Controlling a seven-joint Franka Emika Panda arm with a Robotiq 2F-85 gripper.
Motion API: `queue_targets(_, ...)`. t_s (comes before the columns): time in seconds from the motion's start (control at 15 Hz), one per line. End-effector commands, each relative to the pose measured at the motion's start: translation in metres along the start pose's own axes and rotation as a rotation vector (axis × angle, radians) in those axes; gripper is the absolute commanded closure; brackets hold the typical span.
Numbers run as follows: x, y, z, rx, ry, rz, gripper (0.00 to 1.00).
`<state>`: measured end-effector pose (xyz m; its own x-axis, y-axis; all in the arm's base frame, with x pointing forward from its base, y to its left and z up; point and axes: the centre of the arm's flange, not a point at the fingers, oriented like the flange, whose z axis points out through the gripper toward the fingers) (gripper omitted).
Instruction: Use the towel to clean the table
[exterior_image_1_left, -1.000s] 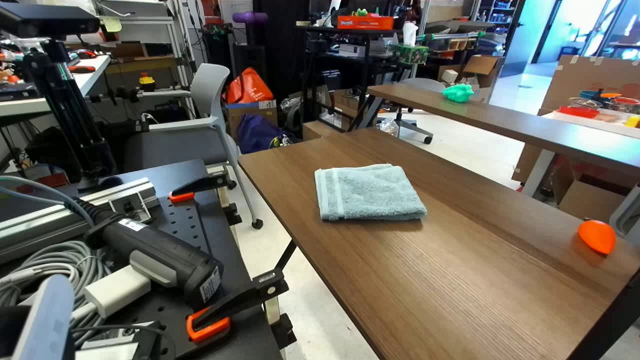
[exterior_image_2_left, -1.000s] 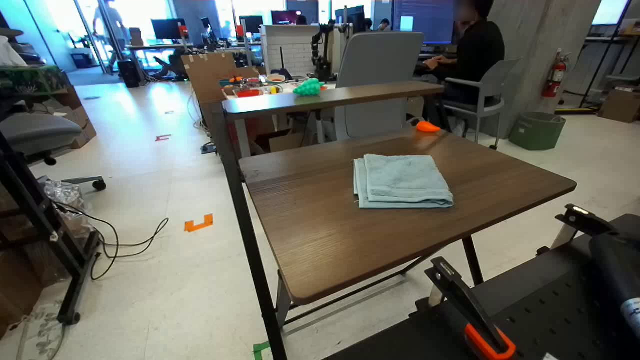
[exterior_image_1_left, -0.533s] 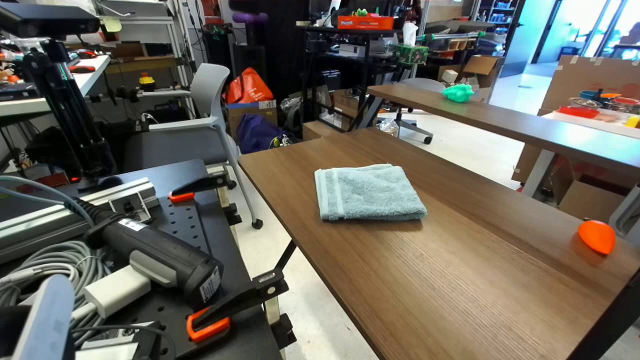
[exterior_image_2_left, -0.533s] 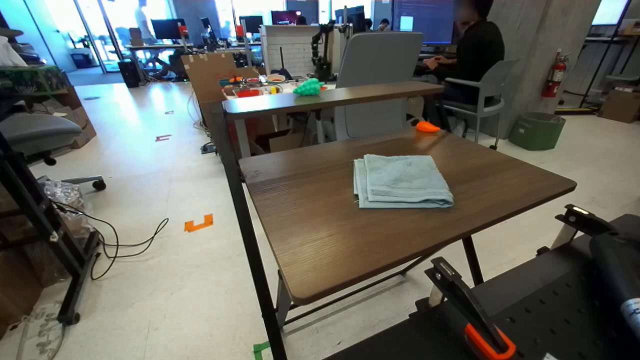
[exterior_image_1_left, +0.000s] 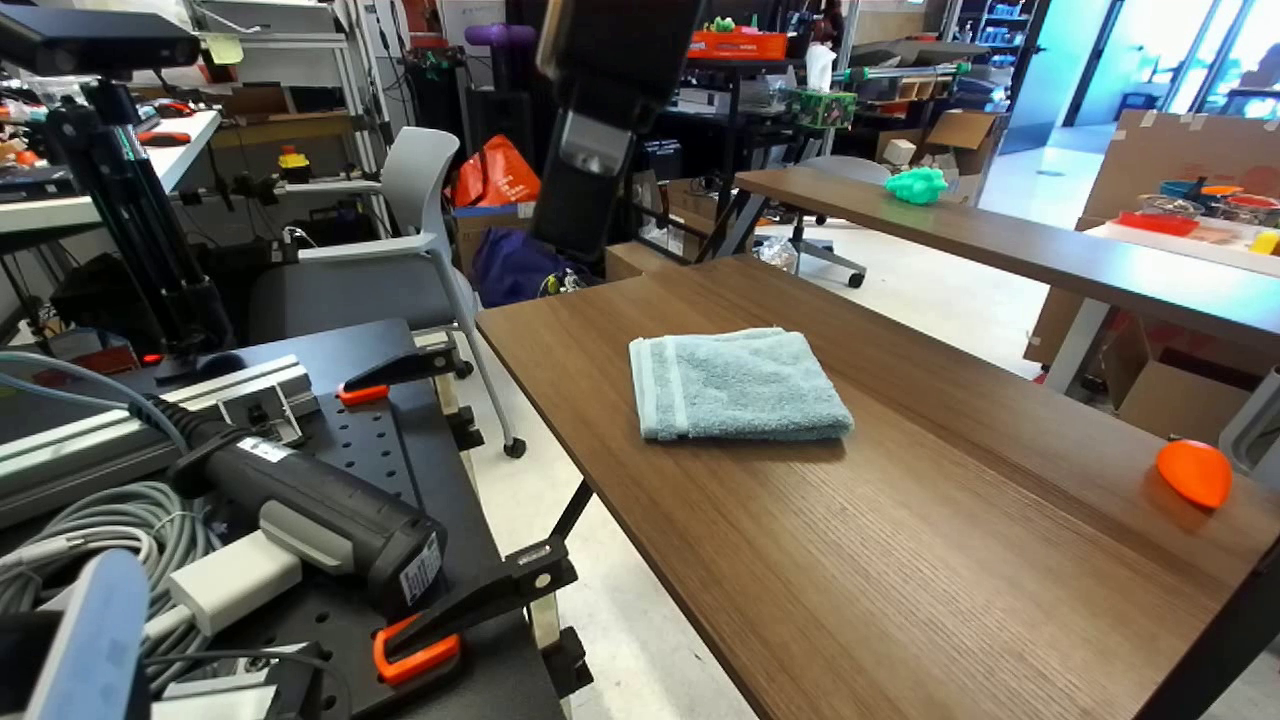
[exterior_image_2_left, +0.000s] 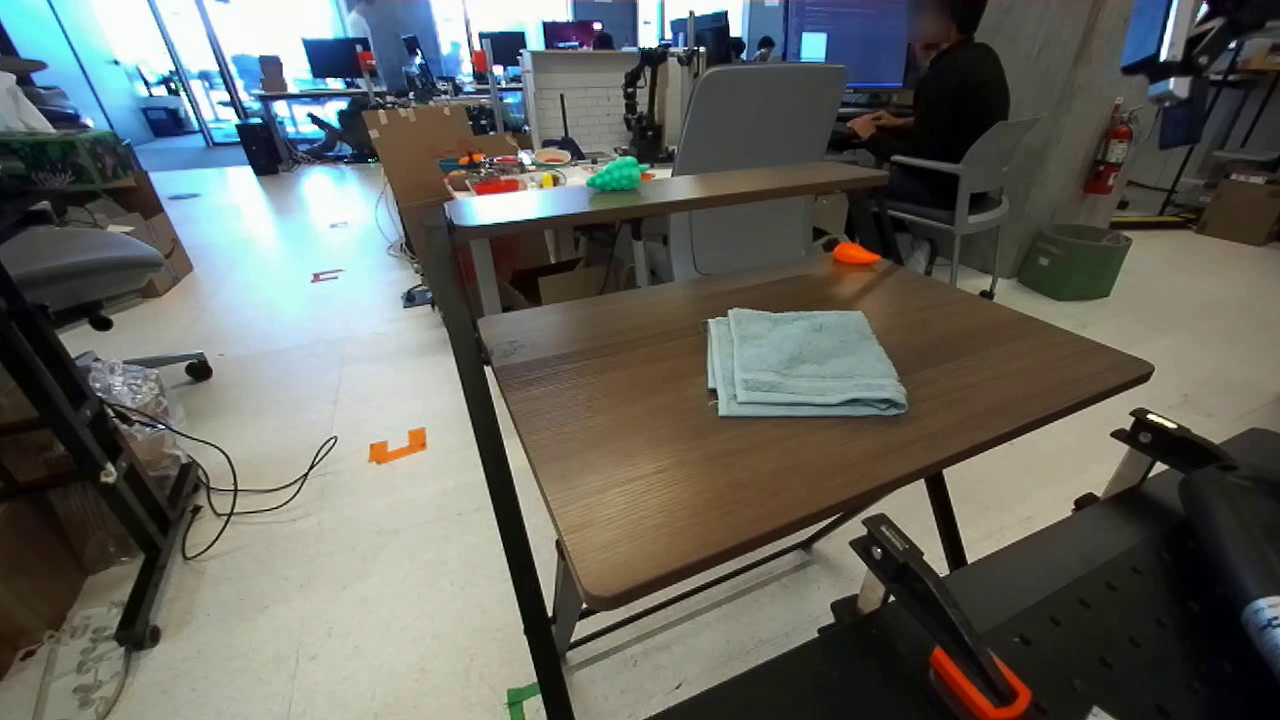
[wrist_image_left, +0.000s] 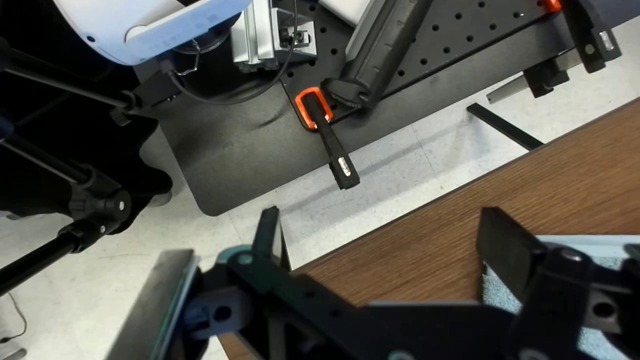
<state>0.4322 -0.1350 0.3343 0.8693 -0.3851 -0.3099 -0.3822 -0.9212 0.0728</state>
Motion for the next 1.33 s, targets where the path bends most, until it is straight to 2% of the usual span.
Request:
queue_targets(0.0,0.003,-0.003,0.002,0.017,0.011,0.012,0.0)
queue_targets(0.27,0.033,-0.047,0.021,0.035,0.051,0.138,0.0)
queue_targets(0.53,0.069,-0.119,0.05,0.055,0.122,0.262,0.0)
queue_targets(0.73,0.101,-0.163,0.075,0.034,0.14,0.381,0.0)
queue_targets(1.0,0.137,-0.178,0.089,0.013,0.117,0.517,0.0)
queue_targets(1.07,0.108,-0.171,0.094,0.021,0.125,0.461,0.0)
queue_targets(1.27,0.115,-0.172,0.103,0.012,0.118,0.469,0.0)
